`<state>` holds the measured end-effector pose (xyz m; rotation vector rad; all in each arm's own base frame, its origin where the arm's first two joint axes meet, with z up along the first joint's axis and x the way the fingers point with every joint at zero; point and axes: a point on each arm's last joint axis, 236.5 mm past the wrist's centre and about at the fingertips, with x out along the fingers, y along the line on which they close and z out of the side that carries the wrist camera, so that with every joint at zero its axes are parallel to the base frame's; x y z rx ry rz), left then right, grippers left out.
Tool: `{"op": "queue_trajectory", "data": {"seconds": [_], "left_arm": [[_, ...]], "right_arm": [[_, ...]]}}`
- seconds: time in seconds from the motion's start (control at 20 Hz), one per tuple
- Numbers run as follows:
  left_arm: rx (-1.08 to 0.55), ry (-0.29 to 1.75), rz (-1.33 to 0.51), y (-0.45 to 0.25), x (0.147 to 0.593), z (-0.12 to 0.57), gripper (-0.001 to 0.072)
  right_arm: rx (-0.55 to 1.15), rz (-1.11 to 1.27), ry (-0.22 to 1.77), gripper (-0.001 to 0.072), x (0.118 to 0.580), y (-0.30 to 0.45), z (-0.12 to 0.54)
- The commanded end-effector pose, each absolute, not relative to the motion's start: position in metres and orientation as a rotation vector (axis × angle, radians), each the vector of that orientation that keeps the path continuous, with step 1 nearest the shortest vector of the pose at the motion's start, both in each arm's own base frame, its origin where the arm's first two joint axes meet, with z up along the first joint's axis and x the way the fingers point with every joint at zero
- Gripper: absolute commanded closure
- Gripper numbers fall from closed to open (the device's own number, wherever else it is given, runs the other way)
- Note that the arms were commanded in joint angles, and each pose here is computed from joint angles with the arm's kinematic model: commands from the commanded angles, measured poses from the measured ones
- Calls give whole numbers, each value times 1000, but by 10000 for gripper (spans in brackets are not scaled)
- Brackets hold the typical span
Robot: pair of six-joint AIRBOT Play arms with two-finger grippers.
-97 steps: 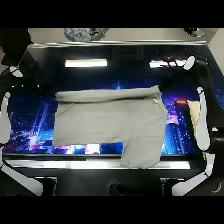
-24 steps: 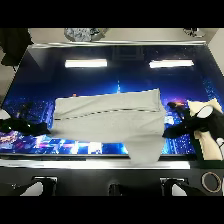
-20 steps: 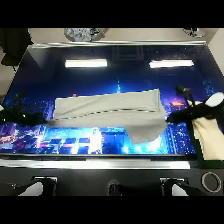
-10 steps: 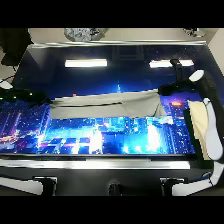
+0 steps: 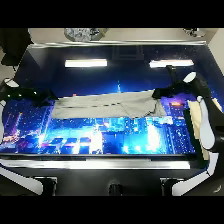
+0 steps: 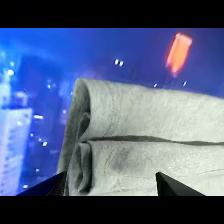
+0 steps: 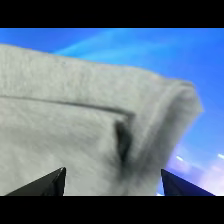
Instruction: Fold the shirts.
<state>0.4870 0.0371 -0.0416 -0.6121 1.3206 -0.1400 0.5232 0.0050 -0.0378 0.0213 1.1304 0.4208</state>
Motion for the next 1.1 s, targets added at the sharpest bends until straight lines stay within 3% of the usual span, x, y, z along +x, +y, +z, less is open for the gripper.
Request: {"op": "queue_trajectory", "data": {"seconds": [0.0, 0.2, 0.3, 0.9, 0.95, 1.0, 1.05], "left_arm": [[-570, 1216, -152, 48, 496, 15, 44], [-492, 1082, -184, 31, 492, 87, 45], [-449, 1041, -221, 10, 487, 113, 45], [-274, 1042, -498, -135, 460, 144, 44], [-263, 1046, -515, -143, 458, 143, 44], [-256, 1054, -528, -150, 456, 141, 45], [-251, 1067, -540, -157, 454, 135, 47]], "right_arm": [[-36, 363, 1185, 6, 500, -55, -22], [451, 444, 1185, 0, 482, -73, -37], [600, 503, 1246, 0, 468, -68, -55], [564, 593, 1360, 7, 483, 38, -93], [552, 608, 1365, 61, 482, 47, -93], [543, 621, 1371, 271, 481, 54, -93], [536, 635, 1375, 605, 480, 59, -90]]}}
